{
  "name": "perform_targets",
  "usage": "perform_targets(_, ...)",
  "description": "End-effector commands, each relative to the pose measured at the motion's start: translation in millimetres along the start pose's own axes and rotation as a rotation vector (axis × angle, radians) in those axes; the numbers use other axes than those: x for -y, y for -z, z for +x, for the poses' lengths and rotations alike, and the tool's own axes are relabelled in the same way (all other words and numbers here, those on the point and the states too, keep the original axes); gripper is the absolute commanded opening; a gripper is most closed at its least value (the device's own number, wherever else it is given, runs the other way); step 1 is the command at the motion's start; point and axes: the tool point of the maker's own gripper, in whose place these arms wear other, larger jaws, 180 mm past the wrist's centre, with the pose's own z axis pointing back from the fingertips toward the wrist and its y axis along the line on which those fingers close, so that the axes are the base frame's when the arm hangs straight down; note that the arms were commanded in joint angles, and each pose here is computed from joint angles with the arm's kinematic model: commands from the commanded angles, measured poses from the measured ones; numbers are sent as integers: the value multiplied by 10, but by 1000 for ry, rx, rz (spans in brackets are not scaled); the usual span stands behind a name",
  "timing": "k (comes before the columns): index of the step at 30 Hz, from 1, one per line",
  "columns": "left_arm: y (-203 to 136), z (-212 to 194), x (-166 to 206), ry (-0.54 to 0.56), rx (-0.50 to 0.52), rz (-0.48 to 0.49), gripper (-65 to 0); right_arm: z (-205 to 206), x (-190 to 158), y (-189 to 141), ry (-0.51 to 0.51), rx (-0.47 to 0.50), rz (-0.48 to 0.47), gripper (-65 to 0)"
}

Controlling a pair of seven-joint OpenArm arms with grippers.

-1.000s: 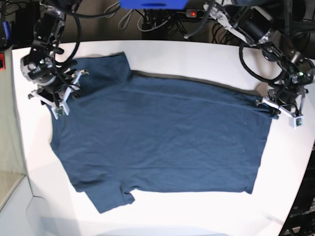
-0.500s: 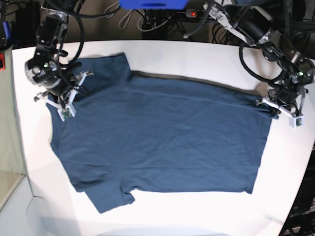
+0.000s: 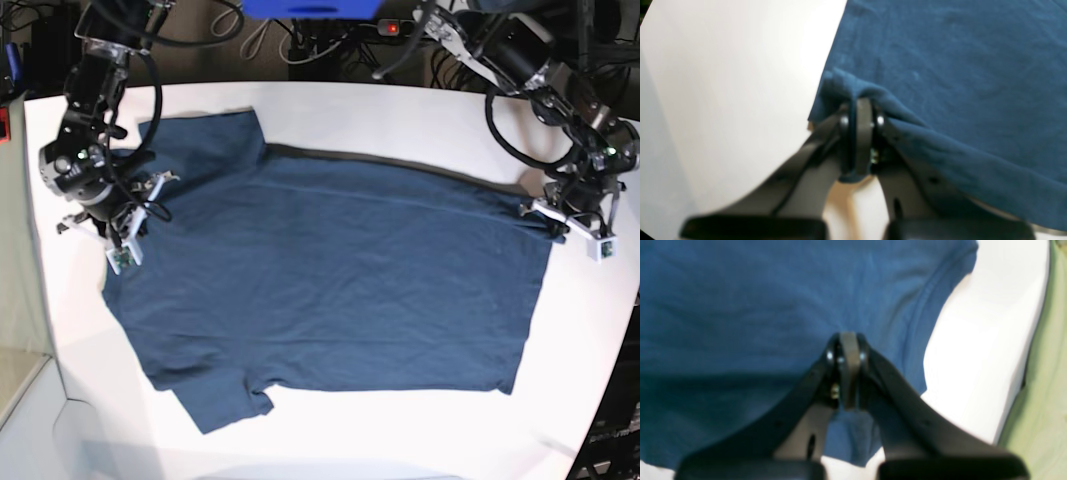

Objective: Layout the t-shirt on the table in an organized manner, then fold the t-shirt properly
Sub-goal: 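Hold the collar edge taut with both grippers, shifting the right gripper inward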

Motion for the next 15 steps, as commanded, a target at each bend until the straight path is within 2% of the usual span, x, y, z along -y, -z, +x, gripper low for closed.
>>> perform_targets(1,-26,218,-5,1,69,-1,-646,40,50,-44,0,22,-17,-631)
perform_targets(3,-26,219,-7,2,70,0,-646,-53,10,-49,0,2,-9,-576)
perform_targets(8,-26,220,-5,1,71,-1,-646,-164,-37,-58,0,-21,1,-379)
perform_targets(11,-26,220,-5,1,71,-1,-646,-187,-52,-46,3,-23,7,-319)
perform_targets(15,-26,219,-7,2,70,0,-646,-171,-76,-38,4,-19,13,-315)
